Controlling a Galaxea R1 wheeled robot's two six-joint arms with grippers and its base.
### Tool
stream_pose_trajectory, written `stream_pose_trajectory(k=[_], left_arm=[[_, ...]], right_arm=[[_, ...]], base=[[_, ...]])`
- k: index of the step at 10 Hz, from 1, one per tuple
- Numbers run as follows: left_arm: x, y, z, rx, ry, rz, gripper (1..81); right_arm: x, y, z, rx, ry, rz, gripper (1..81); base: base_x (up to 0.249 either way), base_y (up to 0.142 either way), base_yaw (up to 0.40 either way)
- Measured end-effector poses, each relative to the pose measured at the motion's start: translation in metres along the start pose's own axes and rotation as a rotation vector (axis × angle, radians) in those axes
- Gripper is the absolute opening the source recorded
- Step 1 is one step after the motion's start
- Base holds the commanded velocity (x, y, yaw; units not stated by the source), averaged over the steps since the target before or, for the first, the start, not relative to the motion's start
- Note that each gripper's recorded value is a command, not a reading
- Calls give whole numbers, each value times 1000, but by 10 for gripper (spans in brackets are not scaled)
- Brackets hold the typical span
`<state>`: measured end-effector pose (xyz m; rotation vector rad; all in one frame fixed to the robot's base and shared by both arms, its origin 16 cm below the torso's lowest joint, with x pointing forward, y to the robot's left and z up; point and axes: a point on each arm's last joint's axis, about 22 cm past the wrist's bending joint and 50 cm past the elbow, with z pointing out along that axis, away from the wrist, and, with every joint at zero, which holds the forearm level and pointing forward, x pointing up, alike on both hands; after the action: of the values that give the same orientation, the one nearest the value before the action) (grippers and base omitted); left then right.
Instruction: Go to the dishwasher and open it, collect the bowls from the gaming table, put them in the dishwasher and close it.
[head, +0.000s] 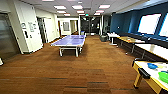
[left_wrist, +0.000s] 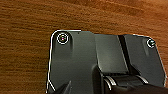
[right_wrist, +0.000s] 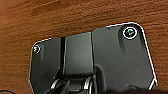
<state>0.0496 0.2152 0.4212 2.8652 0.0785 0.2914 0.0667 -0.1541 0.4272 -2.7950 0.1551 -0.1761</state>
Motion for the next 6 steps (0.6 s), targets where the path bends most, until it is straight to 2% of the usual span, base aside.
stream_pose_trajectory(k=[1, 3, 4, 6], left_arm=[[0, -1, 0, 1, -1, 0, 811], [13, 9, 4, -12, 13, 2, 811], [16, 4, 3, -6, 20, 3, 811], [-14, -2, -2, 4, -20, -3, 811]], right_arm=[[0, -1, 0, 1, 0, 0, 811], [18, 7, -1, -11, 20, -4, 811], [21, 4, 0, -9, 26, -5, 811], [-6, -3, 1, 4, -11, 2, 811]], base=[[154, -83, 0], [0, 0, 0], [0, 0, 0], [0, 0, 0]])
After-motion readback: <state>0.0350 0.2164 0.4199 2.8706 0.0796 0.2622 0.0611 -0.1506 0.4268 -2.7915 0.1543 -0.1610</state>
